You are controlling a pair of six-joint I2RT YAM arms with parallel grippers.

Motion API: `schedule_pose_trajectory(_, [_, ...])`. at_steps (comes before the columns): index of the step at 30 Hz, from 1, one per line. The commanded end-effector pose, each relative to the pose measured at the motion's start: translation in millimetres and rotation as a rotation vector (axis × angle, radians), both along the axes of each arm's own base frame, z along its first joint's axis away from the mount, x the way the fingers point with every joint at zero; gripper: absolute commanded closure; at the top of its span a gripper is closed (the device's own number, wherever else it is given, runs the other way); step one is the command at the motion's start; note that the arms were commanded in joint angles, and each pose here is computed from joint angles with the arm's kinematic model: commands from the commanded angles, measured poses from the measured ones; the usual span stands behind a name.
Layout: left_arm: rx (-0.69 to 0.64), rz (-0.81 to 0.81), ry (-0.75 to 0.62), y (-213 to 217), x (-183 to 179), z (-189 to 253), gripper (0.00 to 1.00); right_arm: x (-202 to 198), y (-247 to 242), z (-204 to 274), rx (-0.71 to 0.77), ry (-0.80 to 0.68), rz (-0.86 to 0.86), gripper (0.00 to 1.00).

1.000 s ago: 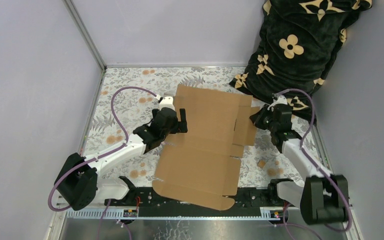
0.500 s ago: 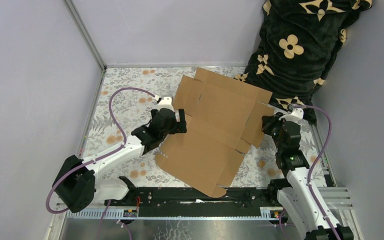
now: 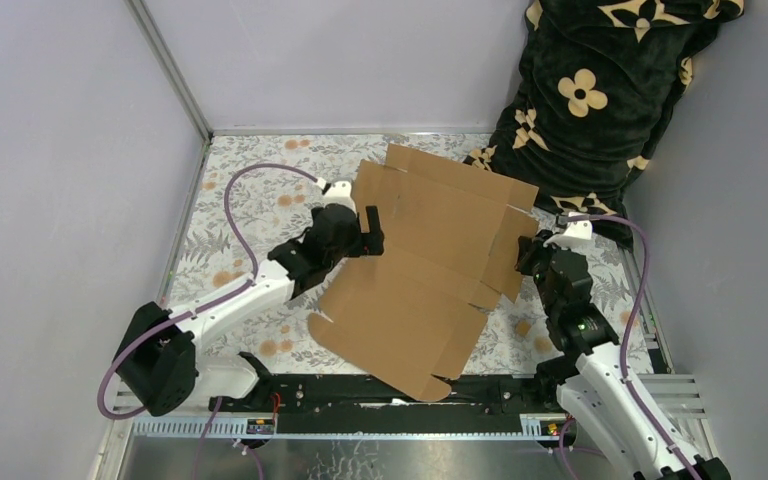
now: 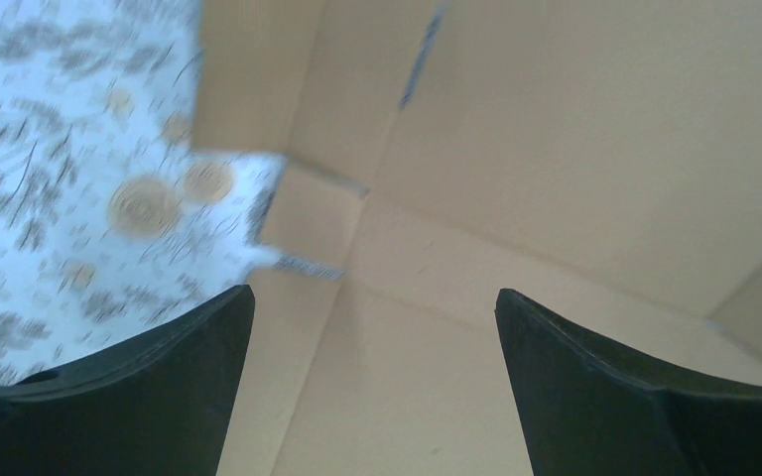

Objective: Fold the paper box

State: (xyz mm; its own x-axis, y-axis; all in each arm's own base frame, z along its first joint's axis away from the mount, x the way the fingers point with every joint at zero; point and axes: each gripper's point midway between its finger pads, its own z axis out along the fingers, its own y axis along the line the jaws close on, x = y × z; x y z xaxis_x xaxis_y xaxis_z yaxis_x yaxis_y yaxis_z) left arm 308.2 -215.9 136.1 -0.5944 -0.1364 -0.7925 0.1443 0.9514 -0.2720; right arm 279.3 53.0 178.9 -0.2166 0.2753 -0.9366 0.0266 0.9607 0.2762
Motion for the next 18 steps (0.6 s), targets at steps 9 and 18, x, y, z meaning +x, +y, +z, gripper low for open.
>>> schedule_pose_trajectory(9, [-0.091, -0.302, -0.219, -67.8, 55.4, 129.9, 0.01, -3.7, 20.7, 38.4, -0.077, -0.099, 0.072, 1.00])
schedule_pose_trajectory(18, [-0.021, -0.527, -0.233, -83.4, 103.2, 128.8, 0.02, -7.7, 35.6, 43.2, -0.071, -0.114, 0.150, 1.00])
